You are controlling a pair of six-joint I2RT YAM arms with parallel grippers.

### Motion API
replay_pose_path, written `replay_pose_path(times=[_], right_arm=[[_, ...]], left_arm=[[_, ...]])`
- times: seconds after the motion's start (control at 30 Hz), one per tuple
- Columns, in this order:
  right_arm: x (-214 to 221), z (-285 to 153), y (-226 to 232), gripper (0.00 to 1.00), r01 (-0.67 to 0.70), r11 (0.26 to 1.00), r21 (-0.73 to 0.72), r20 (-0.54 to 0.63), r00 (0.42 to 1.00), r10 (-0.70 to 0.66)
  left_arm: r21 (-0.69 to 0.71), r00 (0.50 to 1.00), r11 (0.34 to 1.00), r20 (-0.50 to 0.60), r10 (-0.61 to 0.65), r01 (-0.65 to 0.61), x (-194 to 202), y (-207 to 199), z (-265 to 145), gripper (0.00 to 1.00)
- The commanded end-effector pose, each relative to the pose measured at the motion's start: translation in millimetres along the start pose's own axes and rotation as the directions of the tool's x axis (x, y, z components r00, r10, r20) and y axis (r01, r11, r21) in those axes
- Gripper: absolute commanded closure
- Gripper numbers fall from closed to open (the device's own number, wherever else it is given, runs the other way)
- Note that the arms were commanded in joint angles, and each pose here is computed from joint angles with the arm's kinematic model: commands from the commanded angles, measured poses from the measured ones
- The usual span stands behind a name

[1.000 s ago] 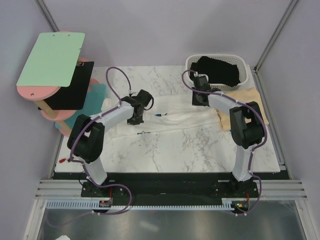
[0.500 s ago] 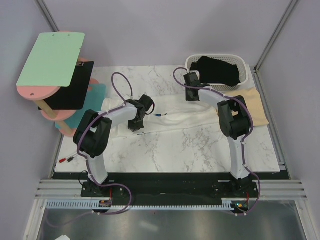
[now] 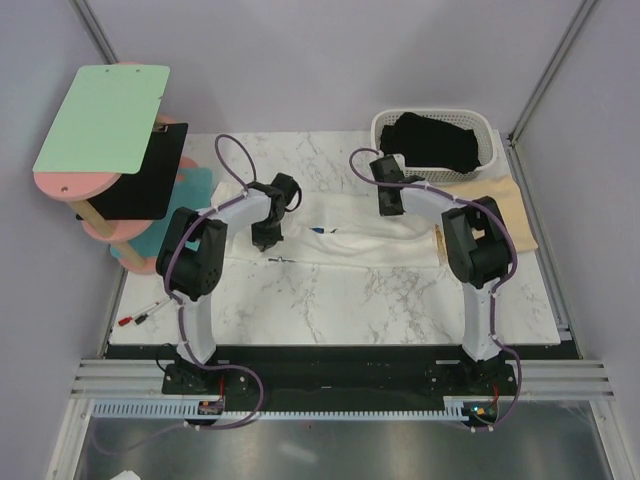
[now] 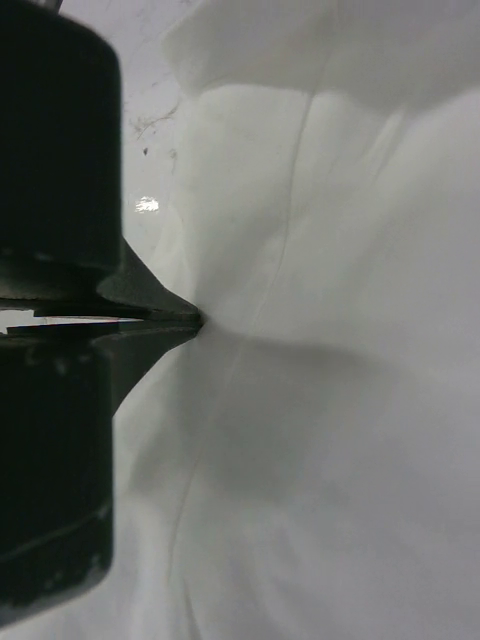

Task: Fold and stack the t-shirts
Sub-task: Rotate the tshirt 70 degrees

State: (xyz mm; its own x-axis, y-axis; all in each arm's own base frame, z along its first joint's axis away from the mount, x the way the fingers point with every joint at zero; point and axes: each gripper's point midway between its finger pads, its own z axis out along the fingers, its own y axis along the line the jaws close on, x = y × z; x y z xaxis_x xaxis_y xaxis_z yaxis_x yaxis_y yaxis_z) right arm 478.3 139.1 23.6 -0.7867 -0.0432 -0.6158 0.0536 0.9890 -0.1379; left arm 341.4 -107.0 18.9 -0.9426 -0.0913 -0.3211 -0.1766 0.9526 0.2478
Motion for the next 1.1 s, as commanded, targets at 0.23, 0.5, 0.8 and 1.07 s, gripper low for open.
replay_pose_path(times=[0.23,0.5,0.8,1.07], right_arm=[[121,-82,-4,1.0,0.16,0.979,-0.124,-0.301,0.934,-0.191],[170,-134,61,1.0,0.105,0.898,-0.427,-0.361,0.891,-0.276],[117,-162,118,1.0,0.115,0.783,-0.611,-0.182,0.942,-0.281],[-2,-167,138,1.0,0.123,0.809,-0.574,0.051,0.992,-0.115]], left_arm=[[-0.049,0.994,0.994,0.038,0.1,-0.098,-85,-32,36,0.98],[0.061,0.997,0.996,0.047,0.068,-0.071,-139,-58,58,0.98],[0.263,0.971,0.962,0.239,0.009,-0.074,-177,-69,-32,0.98],[0.52,0.959,0.85,0.274,-0.068,-0.088,-111,-84,-127,0.98]])
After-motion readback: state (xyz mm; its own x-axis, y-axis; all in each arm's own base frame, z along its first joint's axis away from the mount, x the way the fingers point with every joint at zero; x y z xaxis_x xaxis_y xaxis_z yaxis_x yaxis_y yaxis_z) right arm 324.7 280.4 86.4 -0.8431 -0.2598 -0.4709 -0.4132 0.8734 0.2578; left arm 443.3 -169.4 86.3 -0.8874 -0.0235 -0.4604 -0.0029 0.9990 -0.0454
